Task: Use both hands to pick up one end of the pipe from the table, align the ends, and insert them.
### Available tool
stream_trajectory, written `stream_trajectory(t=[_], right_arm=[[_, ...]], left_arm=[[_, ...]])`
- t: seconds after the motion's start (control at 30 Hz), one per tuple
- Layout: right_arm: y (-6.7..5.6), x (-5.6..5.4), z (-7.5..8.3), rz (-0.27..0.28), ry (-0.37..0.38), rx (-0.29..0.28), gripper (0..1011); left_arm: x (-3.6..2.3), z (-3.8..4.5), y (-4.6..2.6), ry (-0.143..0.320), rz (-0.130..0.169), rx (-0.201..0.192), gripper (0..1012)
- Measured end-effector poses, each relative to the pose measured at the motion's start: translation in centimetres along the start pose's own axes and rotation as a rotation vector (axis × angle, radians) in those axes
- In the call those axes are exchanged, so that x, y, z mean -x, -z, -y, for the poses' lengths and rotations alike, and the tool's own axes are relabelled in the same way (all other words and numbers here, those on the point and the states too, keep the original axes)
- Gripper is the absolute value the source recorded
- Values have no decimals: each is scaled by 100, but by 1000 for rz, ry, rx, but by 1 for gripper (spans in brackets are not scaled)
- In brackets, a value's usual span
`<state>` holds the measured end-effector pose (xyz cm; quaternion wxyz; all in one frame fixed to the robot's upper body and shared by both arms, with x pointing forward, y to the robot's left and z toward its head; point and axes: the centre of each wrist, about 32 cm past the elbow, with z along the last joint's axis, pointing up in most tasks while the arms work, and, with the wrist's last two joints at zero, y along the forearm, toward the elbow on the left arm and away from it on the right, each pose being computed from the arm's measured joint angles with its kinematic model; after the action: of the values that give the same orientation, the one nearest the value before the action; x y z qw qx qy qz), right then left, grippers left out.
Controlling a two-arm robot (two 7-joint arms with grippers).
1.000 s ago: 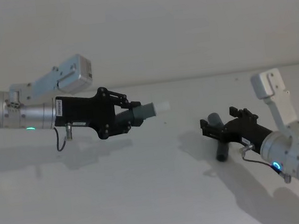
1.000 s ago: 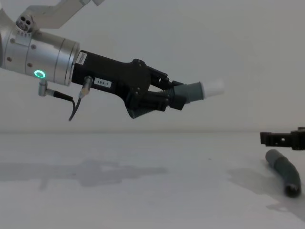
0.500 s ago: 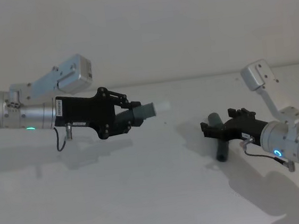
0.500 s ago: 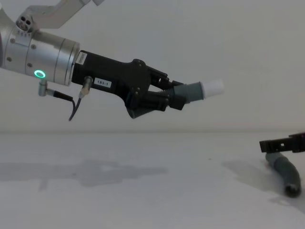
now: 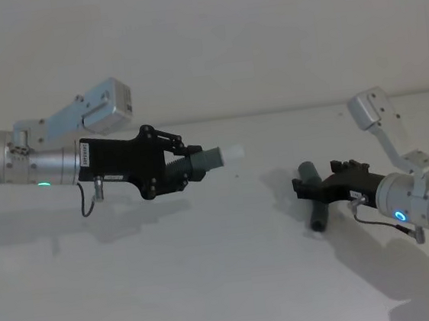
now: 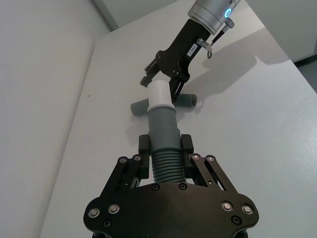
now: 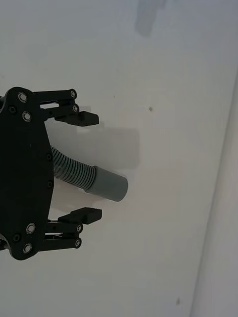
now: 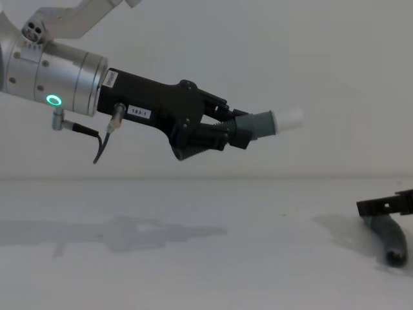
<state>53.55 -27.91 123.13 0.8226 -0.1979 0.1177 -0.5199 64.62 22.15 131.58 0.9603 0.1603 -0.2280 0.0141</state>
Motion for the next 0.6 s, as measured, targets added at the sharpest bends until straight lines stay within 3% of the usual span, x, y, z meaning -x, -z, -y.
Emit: stream_trajectory(t=[0.6], right_arm=[[86,-49,-129,-36,-16,17,1000]], left_arm=[[0,0,0,0,0,0,335]])
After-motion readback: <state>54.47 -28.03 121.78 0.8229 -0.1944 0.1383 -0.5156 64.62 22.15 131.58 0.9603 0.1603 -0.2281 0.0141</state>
